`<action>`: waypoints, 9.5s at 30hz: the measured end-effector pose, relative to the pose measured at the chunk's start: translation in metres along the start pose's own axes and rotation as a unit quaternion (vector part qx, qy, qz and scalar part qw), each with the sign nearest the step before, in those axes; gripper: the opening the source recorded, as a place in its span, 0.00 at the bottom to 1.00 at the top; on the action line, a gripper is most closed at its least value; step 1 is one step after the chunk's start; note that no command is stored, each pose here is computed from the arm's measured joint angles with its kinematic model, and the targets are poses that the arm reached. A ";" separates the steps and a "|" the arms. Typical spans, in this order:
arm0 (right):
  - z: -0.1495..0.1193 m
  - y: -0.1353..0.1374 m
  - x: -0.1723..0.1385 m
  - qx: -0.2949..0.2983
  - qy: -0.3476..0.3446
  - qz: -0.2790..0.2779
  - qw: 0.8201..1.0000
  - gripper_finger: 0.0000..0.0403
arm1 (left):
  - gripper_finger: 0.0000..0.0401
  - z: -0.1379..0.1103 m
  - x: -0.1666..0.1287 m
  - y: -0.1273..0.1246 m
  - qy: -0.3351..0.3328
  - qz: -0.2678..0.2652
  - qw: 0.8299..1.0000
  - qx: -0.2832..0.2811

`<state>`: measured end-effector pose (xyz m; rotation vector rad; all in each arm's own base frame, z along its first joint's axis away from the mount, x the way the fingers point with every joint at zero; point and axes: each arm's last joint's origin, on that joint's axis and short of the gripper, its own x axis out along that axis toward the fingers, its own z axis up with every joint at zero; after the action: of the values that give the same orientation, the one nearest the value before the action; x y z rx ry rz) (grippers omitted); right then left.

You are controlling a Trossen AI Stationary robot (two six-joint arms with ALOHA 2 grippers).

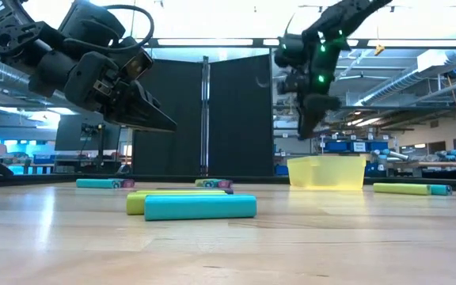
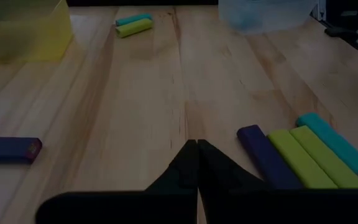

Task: Sort blocks
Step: Put the violet block into the transparent yellow bin, then put the green block into the blue bin

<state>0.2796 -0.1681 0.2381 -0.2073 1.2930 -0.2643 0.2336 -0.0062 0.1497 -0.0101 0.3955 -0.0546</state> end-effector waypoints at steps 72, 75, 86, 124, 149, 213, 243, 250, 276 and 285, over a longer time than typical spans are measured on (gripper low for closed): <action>-0.017 -0.003 0.011 0.047 0.009 0.045 0.998 0.11 | 0.02 -0.002 0.000 0.000 0.013 0.008 1.000 -0.010; -0.007 0.012 0.004 0.027 -0.028 0.072 0.997 0.03 | 0.02 0.000 0.001 0.000 0.012 0.008 1.000 -0.015; 0.019 0.080 -0.009 0.019 -0.135 0.114 0.984 0.02 | 0.02 0.015 0.008 -0.023 0.054 -0.044 0.998 0.005; 0.010 0.199 -0.003 0.052 -0.188 0.036 0.980 0.04 | 0.12 0.040 0.017 0.098 0.163 0.188 0.944 -0.217; 0.021 0.198 -0.008 0.077 -0.246 0.030 0.966 0.05 | 0.36 0.012 0.060 0.165 0.131 0.295 0.909 -0.264; 0.021 0.196 -0.008 0.065 -0.247 0.008 0.967 0.03 | 0.27 0.078 -0.077 -0.062 0.365 -0.026 0.927 0.087; 0.022 0.196 -0.008 0.083 -0.254 0.005 0.964 0.03 | 0.26 -0.015 -0.103 -0.142 0.412 -0.070 0.908 -0.019; 0.022 0.196 -0.008 0.083 -0.254 0.005 0.964 0.03 | 0.26 -0.027 -0.088 -0.142 0.443 -0.055 0.895 0.007; 0.022 0.196 -0.009 0.080 -0.255 0.004 0.964 0.04 | 0.49 0.006 -0.093 -0.148 0.470 -0.023 0.882 0.035; 0.019 0.200 -0.011 0.058 -0.246 0.015 0.967 0.03 | 0.17 0.032 -0.090 -0.129 0.399 -0.013 0.917 0.006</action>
<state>0.3108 0.0255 0.1937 -0.1405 0.7846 -0.2422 0.1560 -0.1300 0.2163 0.0195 1.2158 -0.0861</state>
